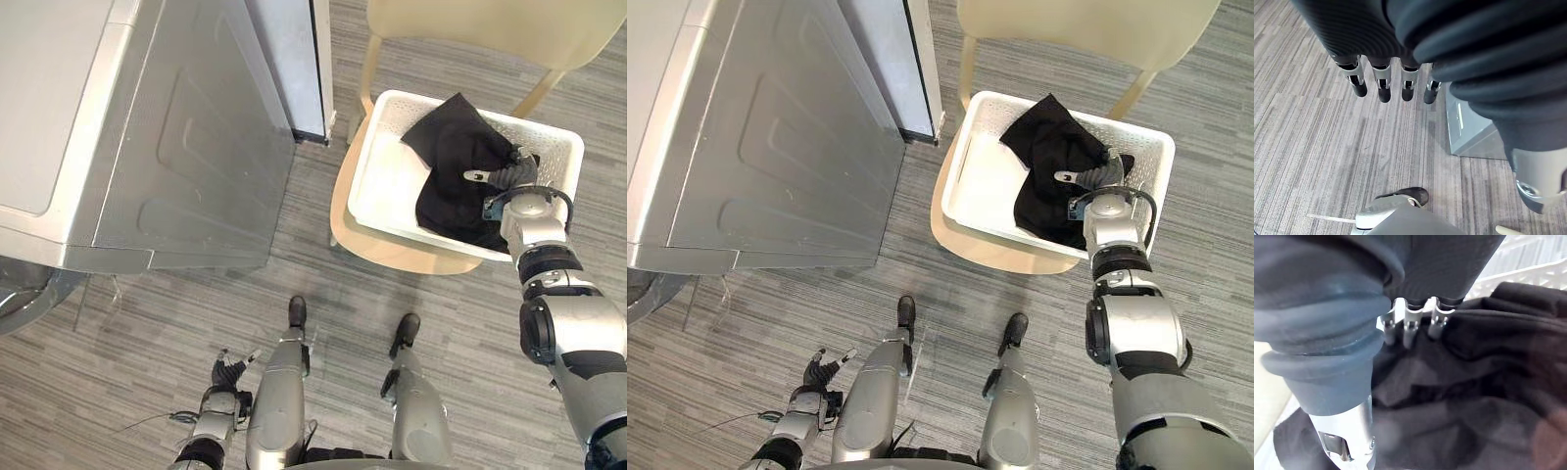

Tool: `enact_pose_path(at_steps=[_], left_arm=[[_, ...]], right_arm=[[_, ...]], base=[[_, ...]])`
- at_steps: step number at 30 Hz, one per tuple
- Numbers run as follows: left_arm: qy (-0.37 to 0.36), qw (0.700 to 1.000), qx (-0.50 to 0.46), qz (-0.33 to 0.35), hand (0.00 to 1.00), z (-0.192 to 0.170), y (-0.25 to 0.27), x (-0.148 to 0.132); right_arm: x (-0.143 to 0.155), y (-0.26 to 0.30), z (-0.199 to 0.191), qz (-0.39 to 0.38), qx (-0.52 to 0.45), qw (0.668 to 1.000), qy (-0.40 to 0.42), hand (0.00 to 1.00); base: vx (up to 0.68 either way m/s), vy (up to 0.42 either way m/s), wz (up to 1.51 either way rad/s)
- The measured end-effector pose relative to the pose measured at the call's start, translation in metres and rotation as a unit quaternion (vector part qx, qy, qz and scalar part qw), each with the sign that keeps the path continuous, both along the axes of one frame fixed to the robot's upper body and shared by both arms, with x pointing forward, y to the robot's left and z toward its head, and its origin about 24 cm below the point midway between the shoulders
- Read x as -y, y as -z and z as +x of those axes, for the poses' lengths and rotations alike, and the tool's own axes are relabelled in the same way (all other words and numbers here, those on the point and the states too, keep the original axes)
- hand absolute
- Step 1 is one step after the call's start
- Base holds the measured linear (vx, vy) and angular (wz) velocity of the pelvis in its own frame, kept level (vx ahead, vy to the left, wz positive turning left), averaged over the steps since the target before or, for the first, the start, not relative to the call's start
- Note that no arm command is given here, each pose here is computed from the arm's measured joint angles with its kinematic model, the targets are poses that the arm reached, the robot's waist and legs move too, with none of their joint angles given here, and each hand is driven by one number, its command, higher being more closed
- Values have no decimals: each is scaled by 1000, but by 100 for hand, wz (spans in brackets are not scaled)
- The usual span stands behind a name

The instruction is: Pick up the laundry basket with both hands and put the clothes into the washing machine.

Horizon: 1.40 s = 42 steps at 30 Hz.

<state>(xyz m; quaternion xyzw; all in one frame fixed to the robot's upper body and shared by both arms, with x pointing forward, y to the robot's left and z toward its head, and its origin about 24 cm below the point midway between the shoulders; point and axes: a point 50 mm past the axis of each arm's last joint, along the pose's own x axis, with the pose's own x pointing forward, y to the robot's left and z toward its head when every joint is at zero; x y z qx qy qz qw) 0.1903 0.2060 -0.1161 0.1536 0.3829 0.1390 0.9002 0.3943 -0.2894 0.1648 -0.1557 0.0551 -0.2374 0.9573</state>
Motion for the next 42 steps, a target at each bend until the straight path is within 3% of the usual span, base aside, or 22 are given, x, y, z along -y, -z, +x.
enact_pose_path(at_steps=[8,13,18,19,26,35,42], left_arm=[[6,999,33,2,0,21,-12,5],[15,995,103,-1,0,48,-36,15],[12,988,155,-15,0,62,-53,25],[9,986,163,-24,0,64,-55,29],[7,983,176,-52,0,68,-59,45],[-2,983,172,-60,0,67,-58,48],[-7,987,153,-56,0,56,-49,44]], right_arm=[[29,-10,-9,-85,-36,995,32,0],[49,-22,-18,-131,-45,989,53,0],[52,-33,-19,-177,-37,982,57,0],[50,-38,-18,-193,-28,980,52,100],[32,-53,-12,-245,7,969,23,100],[4,-11,-5,-214,-30,976,-42,100],[15,-4,-14,-29,39,999,-8,100]], base=[[-17,-2,1],[-32,16,21],[-21,24,7],[-14,24,-4],[-12,17,-8],[-8,16,4],[-5,8,2]])
